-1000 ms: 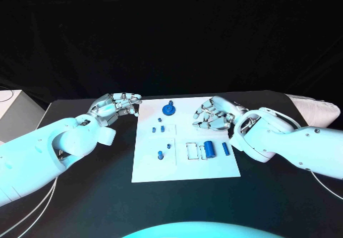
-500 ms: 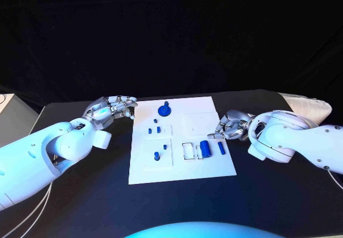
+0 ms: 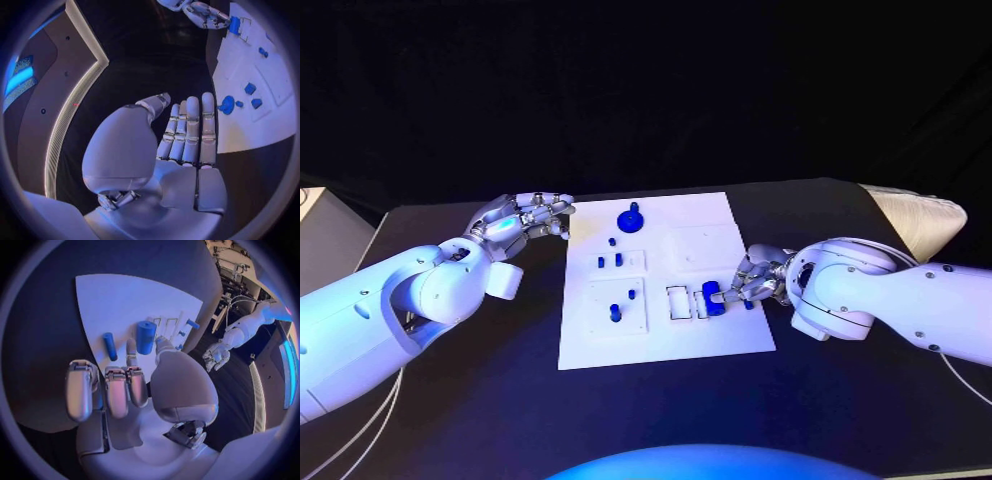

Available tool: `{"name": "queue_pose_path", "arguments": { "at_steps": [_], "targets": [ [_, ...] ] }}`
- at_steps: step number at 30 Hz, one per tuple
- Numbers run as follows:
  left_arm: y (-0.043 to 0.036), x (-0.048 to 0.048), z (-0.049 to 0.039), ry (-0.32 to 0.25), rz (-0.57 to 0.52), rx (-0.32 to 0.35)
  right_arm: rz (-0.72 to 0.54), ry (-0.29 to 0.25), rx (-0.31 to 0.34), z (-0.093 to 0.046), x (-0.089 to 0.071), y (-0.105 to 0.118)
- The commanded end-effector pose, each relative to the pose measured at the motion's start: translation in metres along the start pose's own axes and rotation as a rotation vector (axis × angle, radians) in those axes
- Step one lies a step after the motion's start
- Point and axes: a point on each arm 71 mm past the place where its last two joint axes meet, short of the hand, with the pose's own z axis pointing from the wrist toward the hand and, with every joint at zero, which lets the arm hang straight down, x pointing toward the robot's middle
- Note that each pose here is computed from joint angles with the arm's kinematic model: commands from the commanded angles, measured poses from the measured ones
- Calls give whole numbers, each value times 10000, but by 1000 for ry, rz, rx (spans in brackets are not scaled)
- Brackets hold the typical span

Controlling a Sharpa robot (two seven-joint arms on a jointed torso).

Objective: Assemble the parts on the task board

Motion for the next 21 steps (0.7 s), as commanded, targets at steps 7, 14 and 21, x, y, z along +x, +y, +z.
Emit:
{"name": "queue_pose_path", "arguments": {
  "at_steps": [7, 14, 21],
  "targets": [
    [-4, 14, -4, 17, -7, 5, -33, -8, 33, 93, 91, 24],
    [0, 12, -4, 18, -8, 3, -31, -11, 20, 130, 155, 82],
    [0, 13, -6, 19, -8, 2, -34, -14, 10, 154, 184, 133]
  ]
}}
